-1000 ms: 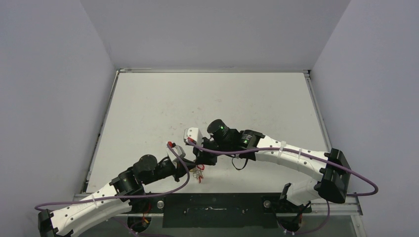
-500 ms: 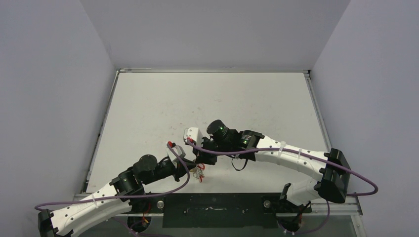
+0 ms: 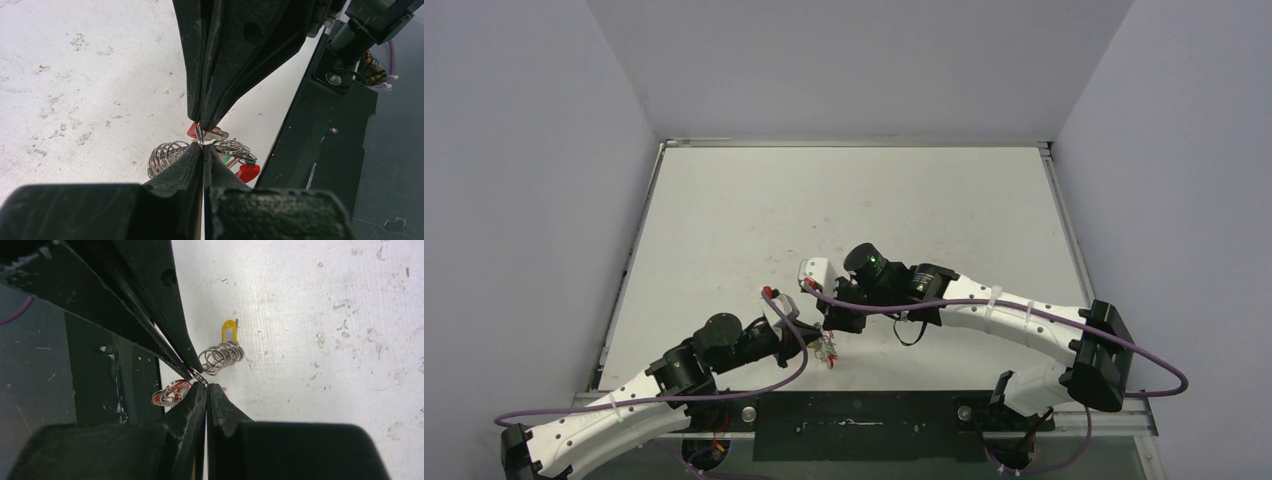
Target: Put the keys on the keyring
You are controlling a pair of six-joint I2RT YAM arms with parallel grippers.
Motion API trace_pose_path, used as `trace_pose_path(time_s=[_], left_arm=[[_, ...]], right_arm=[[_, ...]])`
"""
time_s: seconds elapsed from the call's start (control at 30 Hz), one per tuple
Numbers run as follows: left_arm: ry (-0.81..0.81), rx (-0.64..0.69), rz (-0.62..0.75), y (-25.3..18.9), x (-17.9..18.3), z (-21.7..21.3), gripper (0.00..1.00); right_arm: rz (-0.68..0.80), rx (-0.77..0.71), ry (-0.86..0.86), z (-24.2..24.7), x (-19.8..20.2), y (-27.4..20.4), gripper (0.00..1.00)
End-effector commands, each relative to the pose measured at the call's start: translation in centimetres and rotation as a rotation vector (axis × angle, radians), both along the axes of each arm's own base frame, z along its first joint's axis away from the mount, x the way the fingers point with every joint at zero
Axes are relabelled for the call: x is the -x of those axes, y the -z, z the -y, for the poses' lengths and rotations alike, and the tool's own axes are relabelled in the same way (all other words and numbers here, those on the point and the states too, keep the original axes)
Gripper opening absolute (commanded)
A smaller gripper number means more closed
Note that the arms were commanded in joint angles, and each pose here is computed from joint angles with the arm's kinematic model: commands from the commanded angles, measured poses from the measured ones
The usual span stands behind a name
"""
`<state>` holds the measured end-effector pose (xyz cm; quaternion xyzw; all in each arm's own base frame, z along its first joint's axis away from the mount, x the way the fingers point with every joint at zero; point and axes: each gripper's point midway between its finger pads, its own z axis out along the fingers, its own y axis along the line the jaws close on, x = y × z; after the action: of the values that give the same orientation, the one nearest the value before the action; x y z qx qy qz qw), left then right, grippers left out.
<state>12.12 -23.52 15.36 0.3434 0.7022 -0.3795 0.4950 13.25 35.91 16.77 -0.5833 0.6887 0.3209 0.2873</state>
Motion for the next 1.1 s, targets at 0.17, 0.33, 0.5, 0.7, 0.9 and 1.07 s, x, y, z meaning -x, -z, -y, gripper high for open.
trace_pose_path(time_s=[0.17,0.33,0.5,0.7,0.9,1.07], left_arm=[[0.019,0.103,0.059,-3.5,-0.1,0.8,0.00],[0.019,0.108,0.065,-3.7,-0.1,0.8,0.00],[0.017,0.099,0.062,-3.5,0.0,0.5,0.00],[0.013,0.094,0.069,-3.5,0.1,0.2,0.00],[0.010,0.091,0.074,-3.5,0.2,-0.2,0.00],[0.011,0.094,0.087,-3.8,0.3,-0.4,0.00]], right_arm=[[0.012,0.008,0.048,0.3,-1.3,0.7,0.00],[0.008,0.008,0.051,0.3,-1.4,0.8,0.00],[0.017,0.006,0.067,0.6,-1.7,0.9,0.09],[0.046,-0.053,0.070,0.8,-1.8,-0.3,0.25],[0.069,-0.251,0.104,1.6,-2.7,-3.4,0.51],[0.111,-0.392,0.164,2.5,-3.7,-6.1,0.60]])
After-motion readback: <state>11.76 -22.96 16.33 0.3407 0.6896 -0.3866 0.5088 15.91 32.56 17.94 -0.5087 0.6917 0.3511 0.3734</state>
